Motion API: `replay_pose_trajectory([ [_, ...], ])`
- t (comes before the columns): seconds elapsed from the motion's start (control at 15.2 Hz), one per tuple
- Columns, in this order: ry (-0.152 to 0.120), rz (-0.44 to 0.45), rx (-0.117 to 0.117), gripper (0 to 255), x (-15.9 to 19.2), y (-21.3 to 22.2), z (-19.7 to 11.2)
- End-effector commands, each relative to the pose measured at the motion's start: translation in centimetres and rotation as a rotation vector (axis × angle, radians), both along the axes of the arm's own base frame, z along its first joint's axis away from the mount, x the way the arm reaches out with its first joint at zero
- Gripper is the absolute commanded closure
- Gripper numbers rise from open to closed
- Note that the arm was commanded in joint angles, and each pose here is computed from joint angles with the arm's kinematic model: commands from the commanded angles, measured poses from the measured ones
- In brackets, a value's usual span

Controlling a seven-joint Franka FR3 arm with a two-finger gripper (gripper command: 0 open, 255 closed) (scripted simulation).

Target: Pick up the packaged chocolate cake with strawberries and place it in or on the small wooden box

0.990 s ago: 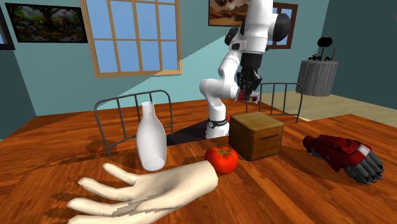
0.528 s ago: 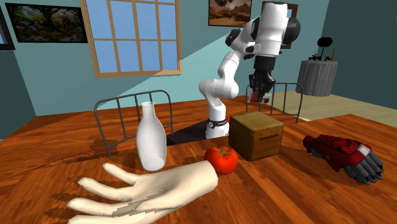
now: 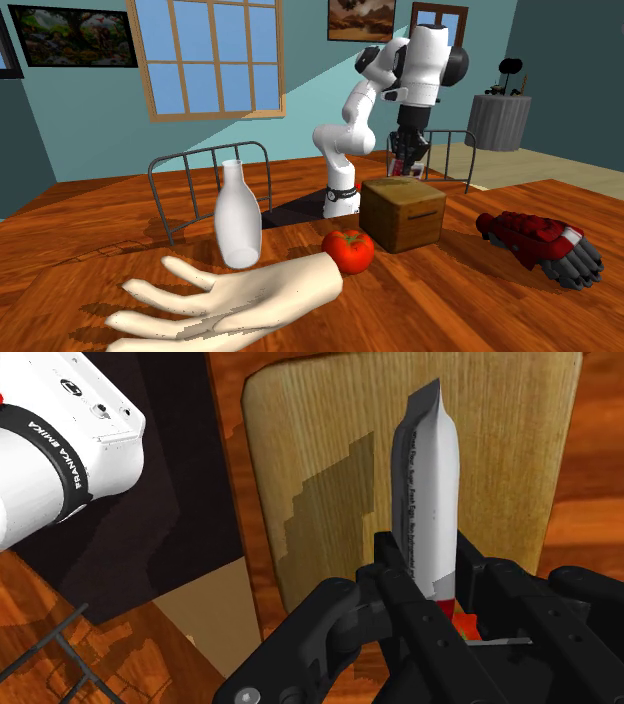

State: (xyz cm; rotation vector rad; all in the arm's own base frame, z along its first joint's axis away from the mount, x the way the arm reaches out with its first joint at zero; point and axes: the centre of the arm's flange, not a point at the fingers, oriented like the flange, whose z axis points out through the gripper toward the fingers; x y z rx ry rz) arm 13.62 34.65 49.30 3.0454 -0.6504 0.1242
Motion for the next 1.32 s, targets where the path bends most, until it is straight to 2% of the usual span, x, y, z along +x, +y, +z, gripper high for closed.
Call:
replay_pose_trajectory([
  [0.0, 0.000, 0.000, 0.000, 255, 0.1, 0.0, -1.0],
  [0.13, 0.000, 0.000, 0.000, 255, 0.1, 0.0, -2.2],
  [0.66, 0.000, 0.000, 0.000, 255, 0.1, 0.0, -2.2],
  [0.73, 0.000, 0.000, 0.000, 0, 0.1, 0.0, -2.2],
  [1.06, 0.000, 0.000, 0.000, 0, 0.1, 0.0, -2.2],
  [1.25, 0.000, 0.000, 0.000, 0, -0.2, 0.2, 1.8],
])
